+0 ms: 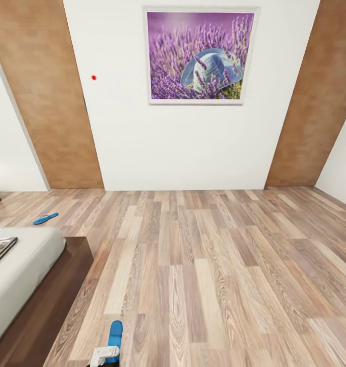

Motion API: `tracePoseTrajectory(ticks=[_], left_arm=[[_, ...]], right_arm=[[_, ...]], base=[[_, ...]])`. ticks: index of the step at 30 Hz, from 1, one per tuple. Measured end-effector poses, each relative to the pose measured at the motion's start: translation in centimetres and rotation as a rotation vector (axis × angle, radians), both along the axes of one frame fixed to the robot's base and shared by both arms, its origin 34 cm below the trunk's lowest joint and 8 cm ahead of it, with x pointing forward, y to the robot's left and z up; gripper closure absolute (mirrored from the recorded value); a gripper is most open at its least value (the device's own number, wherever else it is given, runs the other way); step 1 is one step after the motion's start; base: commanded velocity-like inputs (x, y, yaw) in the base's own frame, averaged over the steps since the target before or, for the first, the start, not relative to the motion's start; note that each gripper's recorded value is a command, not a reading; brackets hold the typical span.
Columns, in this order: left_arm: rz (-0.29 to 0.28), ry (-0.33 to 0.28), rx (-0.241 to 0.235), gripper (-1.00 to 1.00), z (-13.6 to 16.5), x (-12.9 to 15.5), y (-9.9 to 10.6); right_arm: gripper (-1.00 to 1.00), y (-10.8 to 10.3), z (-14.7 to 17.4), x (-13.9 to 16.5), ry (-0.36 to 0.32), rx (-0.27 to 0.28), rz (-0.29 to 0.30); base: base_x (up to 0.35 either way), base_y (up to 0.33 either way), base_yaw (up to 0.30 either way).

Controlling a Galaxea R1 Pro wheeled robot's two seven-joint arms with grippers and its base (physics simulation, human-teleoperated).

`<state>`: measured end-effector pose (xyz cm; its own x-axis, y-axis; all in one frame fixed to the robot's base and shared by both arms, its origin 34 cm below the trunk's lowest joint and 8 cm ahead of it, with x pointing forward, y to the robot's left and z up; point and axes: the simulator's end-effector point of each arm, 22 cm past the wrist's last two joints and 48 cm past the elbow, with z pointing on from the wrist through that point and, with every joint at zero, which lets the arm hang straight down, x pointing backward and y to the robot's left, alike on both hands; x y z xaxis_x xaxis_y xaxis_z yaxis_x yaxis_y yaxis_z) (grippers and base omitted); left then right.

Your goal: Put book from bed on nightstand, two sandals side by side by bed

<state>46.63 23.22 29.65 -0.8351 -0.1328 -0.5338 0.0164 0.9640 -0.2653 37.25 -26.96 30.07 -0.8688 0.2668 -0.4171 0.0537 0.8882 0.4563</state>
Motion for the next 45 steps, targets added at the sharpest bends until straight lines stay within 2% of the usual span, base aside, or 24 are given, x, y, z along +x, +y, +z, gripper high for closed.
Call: tracePoseTrajectory(ticks=[30, 45], left_arm=[[0.000, 0.000, -0.001, 1.00, 0.0, 0.0, 0.0], [-0.002, 0.024, -0.004, 1.00, -0.5, -1.0, -0.2]], right_arm=[[-1.00, 0.0, 0.0, 0.0, 0.000, 0.000, 0.000], [-1.00, 0.0, 0.0, 0.0, 0.000, 0.000, 0.000]], base=[[0.315, 0.000, 0.000], [0.315, 0.000, 0.000]])
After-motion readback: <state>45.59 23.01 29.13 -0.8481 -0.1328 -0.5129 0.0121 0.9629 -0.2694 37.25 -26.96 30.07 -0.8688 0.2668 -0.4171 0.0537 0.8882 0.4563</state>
